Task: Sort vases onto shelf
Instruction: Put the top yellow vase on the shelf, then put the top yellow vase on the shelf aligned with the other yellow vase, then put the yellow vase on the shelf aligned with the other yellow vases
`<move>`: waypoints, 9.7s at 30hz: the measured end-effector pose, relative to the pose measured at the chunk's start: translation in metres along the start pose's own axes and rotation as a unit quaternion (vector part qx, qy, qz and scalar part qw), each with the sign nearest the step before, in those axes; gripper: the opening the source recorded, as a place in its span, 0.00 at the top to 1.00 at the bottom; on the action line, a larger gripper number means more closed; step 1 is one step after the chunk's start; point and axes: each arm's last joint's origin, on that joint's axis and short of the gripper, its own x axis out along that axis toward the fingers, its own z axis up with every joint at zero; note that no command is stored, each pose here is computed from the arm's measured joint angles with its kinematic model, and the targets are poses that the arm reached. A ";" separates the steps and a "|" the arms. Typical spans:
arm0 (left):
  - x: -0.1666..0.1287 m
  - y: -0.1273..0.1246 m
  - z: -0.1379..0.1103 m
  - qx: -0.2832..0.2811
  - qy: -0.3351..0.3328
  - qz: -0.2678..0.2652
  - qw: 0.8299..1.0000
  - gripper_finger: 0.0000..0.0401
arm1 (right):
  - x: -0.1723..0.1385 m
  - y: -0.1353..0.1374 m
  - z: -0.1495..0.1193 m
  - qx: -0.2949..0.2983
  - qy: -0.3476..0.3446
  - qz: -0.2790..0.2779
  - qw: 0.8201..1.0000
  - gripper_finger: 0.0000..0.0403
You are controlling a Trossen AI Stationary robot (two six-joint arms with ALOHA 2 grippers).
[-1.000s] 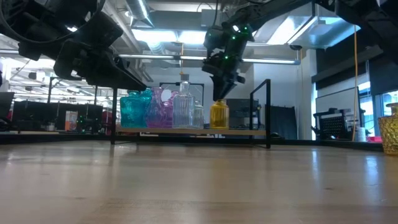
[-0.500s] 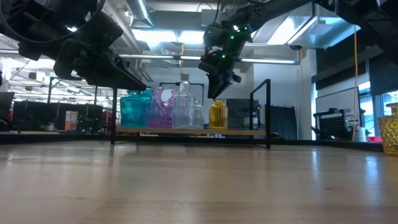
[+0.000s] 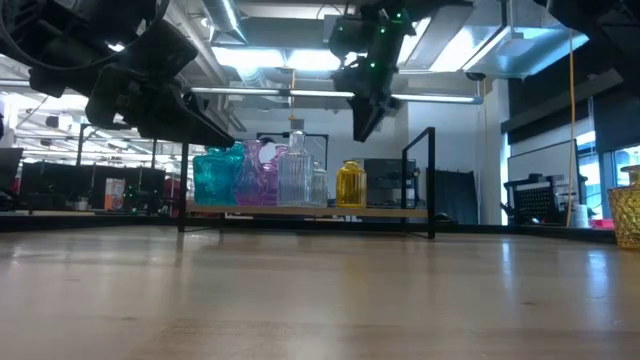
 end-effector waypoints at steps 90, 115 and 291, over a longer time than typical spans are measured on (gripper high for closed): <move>0.000 0.000 0.000 -0.003 0.000 0.002 1.000 0.70 | -0.064 0.038 -0.309 0.207 0.261 -0.058 0.941 0.78; 0.000 0.000 0.000 -0.003 0.000 0.002 1.000 0.70 | -0.057 0.040 -0.310 0.212 0.262 -0.041 0.941 0.78; -0.009 -0.037 0.005 -0.046 -0.014 -0.109 0.993 0.70 | -0.210 0.250 -0.386 0.209 0.181 0.016 0.961 0.69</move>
